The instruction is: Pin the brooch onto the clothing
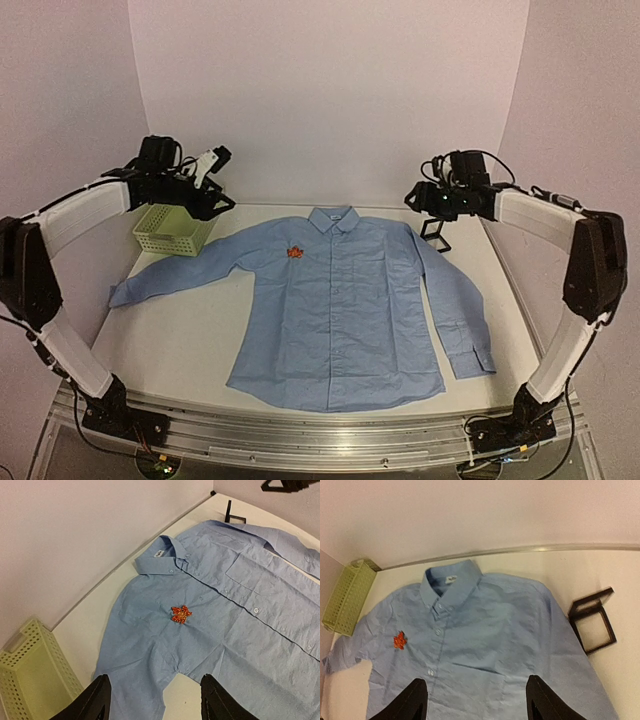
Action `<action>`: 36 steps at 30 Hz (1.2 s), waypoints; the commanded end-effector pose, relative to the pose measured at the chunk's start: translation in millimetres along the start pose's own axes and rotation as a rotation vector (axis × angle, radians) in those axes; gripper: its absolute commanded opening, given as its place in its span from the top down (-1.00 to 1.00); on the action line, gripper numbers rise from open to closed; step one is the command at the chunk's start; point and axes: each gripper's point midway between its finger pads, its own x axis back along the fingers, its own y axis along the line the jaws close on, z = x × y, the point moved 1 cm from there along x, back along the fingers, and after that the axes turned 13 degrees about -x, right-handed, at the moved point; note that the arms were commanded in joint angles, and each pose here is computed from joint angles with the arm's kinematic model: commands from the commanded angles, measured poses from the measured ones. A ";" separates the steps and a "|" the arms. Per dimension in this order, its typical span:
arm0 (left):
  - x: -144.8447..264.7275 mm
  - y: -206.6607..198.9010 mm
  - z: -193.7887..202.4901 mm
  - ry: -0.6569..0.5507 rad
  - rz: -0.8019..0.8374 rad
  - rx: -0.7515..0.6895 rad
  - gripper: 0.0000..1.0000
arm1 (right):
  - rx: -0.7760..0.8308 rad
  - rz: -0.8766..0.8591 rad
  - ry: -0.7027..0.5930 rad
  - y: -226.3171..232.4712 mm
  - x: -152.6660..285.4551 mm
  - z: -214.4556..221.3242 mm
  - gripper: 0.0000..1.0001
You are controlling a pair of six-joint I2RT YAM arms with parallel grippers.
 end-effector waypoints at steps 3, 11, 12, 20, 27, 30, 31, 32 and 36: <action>38.4 0.1 87.8 0.126 -0.079 0.099 -0.13 | -0.107 0.152 -0.024 -64.9 50.8 30.2 -0.37; 64.8 -3.1 150.5 0.220 -0.163 0.134 -0.03 | -0.167 0.243 -0.097 -114.3 98.5 52.9 -0.38; 68.0 -7.9 150.9 0.210 -0.167 0.155 -0.09 | -0.149 0.255 -0.119 -118.7 104.0 55.6 -0.39; 77.8 -47.2 140.9 -0.012 -0.174 0.299 -0.38 | 0.005 0.203 -0.379 -130.4 144.2 68.5 -0.58; 85.0 -34.2 167.6 -0.124 -0.429 0.528 -0.99 | 0.066 0.170 -0.523 -137.1 164.4 79.5 -0.66; 89.2 -42.2 180.5 -0.124 -0.474 0.533 -0.99 | 0.087 0.160 -0.584 -138.6 172.5 81.2 -0.68; 88.2 -45.2 185.4 -0.102 -0.469 0.539 -0.99 | 0.089 0.160 -0.594 -139.2 174.1 81.5 -0.69; 87.2 -47.8 190.5 -0.078 -0.465 0.548 -0.99 | 0.091 0.160 -0.602 -139.9 175.5 82.1 -0.70; 93.0 -43.0 208.6 -0.008 -0.550 0.586 -0.99 | 0.084 0.154 -0.590 -141.9 173.0 87.6 -0.71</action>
